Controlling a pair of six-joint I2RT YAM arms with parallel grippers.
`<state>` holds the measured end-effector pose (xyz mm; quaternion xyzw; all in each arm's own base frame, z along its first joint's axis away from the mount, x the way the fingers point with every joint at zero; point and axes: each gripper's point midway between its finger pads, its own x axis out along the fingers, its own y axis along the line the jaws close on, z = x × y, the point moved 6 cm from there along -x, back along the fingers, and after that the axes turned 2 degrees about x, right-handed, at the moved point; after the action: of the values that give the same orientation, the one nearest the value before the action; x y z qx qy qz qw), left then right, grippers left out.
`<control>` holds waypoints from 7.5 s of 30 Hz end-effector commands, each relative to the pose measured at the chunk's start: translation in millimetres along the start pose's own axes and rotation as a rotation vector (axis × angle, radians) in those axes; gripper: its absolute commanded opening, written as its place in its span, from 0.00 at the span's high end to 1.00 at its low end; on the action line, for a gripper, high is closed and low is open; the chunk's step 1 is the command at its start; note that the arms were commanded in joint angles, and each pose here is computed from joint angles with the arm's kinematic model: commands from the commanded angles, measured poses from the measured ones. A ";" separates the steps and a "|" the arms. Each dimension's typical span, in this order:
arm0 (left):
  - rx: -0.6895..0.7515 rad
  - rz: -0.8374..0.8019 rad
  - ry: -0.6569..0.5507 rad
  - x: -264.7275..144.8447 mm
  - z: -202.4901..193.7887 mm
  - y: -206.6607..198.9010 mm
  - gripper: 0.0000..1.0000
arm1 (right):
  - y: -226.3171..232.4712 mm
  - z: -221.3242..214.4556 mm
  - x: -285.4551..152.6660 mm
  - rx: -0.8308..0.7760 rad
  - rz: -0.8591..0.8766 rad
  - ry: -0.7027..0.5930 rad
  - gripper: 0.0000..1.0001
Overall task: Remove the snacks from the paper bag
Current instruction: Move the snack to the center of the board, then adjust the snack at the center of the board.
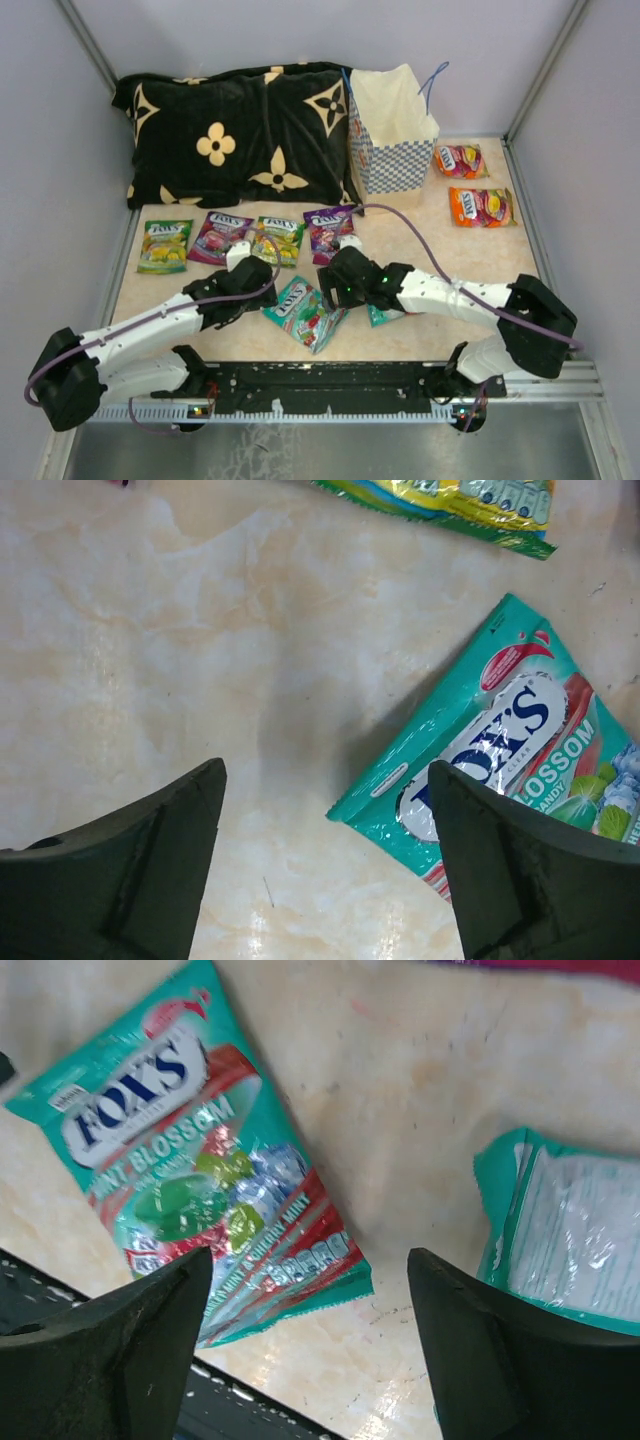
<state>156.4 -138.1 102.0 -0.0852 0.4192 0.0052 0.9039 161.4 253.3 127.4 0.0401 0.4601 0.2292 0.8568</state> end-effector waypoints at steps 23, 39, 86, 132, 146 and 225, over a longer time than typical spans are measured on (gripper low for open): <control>0.084 0.066 0.172 32.2 -36.7 -3.7 0.47 | 10.3 -41.8 47.5 0.101 0.053 0.116 0.66; -0.159 0.299 0.018 7.8 -11.6 25.7 0.41 | 58.3 5.0 85.9 -0.041 0.196 0.114 0.73; 0.073 -0.058 -0.183 -68.1 110.7 10.8 0.18 | 131.9 -16.1 145.9 0.321 0.471 0.181 1.00; 0.295 -0.762 0.091 26.0 44.3 -216.4 0.24 | -184.0 29.6 -64.0 0.589 -0.255 -0.184 0.24; 0.272 -0.721 0.186 75.1 14.8 -229.4 0.32 | -209.7 41.0 -14.1 0.575 -0.216 -0.157 0.49; 0.612 -0.693 -0.238 -11.9 87.2 -128.3 1.00 | -118.1 72.1 -66.6 0.218 0.249 -0.421 0.07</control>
<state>231.5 -260.0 177.2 -0.0053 0.2872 -0.3732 0.8822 226.8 116.5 165.4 0.2411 0.3446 0.1853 0.8881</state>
